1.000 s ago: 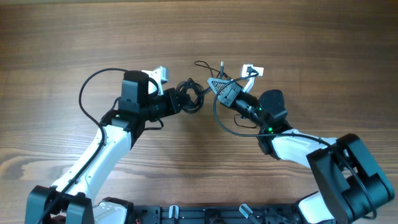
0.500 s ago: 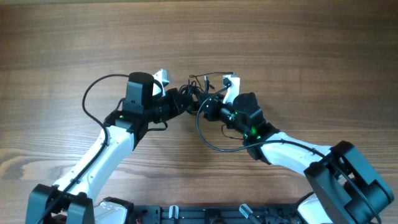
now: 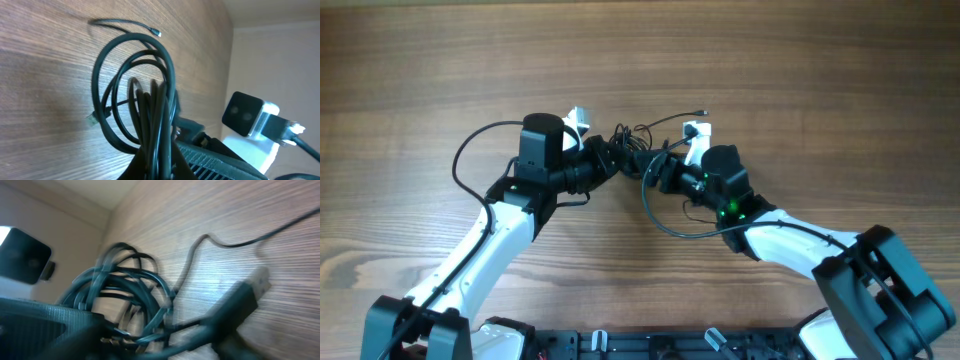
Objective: Untangle cables
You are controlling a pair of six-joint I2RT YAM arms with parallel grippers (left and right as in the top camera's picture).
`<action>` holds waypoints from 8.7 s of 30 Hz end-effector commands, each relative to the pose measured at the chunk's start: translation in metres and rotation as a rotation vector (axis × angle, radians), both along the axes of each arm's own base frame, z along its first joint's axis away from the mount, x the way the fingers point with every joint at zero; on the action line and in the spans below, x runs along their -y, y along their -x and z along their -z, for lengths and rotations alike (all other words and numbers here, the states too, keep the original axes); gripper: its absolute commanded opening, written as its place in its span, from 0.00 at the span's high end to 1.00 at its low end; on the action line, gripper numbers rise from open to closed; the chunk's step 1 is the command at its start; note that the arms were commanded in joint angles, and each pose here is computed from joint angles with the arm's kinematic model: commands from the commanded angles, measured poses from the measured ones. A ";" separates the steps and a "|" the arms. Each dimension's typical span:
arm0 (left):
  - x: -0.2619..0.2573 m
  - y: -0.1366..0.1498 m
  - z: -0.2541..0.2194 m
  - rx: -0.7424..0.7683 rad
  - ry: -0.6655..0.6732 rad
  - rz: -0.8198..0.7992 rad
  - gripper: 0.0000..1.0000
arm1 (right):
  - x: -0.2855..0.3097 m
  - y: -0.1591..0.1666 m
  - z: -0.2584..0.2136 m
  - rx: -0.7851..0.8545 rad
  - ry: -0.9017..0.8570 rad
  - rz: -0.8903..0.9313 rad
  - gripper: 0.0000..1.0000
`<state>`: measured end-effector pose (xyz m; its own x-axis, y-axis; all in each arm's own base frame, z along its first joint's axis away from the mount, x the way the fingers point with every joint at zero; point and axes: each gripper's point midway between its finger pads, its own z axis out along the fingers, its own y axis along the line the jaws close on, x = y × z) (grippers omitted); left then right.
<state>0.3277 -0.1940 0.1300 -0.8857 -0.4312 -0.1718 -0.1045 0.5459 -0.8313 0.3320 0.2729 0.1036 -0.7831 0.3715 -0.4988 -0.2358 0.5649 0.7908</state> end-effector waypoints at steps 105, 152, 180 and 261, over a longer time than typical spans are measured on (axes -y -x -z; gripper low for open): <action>-0.112 -0.062 -0.032 -0.733 0.813 -0.890 0.96 | -0.029 0.118 0.086 -0.606 0.055 -0.309 0.81; -0.042 -0.012 -0.050 0.201 0.177 0.130 0.96 | -0.003 0.054 0.028 -0.341 -0.165 -0.356 0.00; 0.010 0.052 -0.062 0.527 0.196 0.614 0.96 | 0.040 0.033 -0.048 -0.126 -0.383 -0.501 0.15; -0.020 -0.005 0.012 -0.176 0.012 -0.205 0.42 | 0.009 -0.029 0.003 -0.211 -0.268 0.226 0.96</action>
<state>0.3288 -0.1777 0.1132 -0.8081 -0.5890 0.0089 -0.3610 0.4832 -0.7976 0.3504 0.2709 0.0968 -0.7751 0.6308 -0.0360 0.1699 0.2630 0.9497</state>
